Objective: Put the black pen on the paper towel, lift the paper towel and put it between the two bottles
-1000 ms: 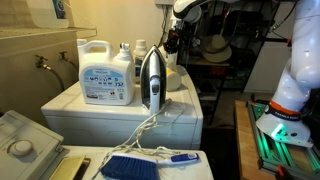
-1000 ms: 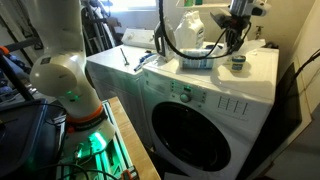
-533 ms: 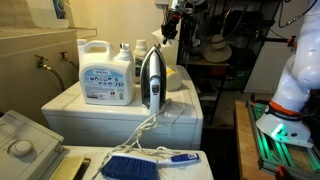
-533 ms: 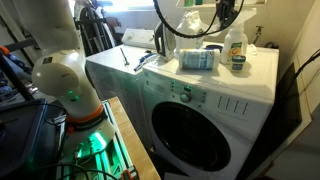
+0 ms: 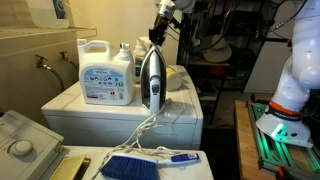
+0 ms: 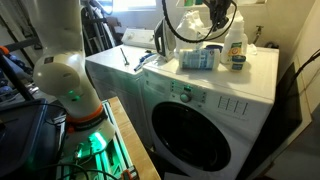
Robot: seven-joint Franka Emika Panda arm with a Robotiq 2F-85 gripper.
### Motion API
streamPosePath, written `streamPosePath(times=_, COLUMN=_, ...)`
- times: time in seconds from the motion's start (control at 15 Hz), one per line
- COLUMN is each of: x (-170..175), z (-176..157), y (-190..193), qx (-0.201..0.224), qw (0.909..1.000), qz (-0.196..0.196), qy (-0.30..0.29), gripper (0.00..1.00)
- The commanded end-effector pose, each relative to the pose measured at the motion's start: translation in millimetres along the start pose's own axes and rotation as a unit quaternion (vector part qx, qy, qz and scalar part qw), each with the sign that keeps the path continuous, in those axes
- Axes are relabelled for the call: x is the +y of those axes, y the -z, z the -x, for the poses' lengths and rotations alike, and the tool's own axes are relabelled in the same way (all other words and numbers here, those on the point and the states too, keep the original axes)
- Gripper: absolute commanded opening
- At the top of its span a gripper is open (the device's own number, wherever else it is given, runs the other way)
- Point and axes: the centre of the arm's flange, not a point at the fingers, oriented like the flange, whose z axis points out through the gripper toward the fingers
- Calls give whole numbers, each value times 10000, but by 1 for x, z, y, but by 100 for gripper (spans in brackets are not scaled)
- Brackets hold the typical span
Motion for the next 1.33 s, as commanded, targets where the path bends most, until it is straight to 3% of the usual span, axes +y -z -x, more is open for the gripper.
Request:
streamPosePath(times=0.0, x=-9, z=-37, y=-35, qx=-107, qw=9991, qz=-101, qy=400, gripper=10)
streamPosePath(times=0.53, x=-30, z=-63, y=-86, qx=-471, qw=9914, qz=95, qy=1217, gripper=10)
streamPosePath(times=1.0, x=-28, z=-79, y=-117, qx=-760, qw=9923, qz=-115, qy=976, gripper=10)
streamPosePath(times=1.27, x=-27, z=-81, y=-128, qx=-911, qw=9904, qz=69, qy=1033, gripper=10)
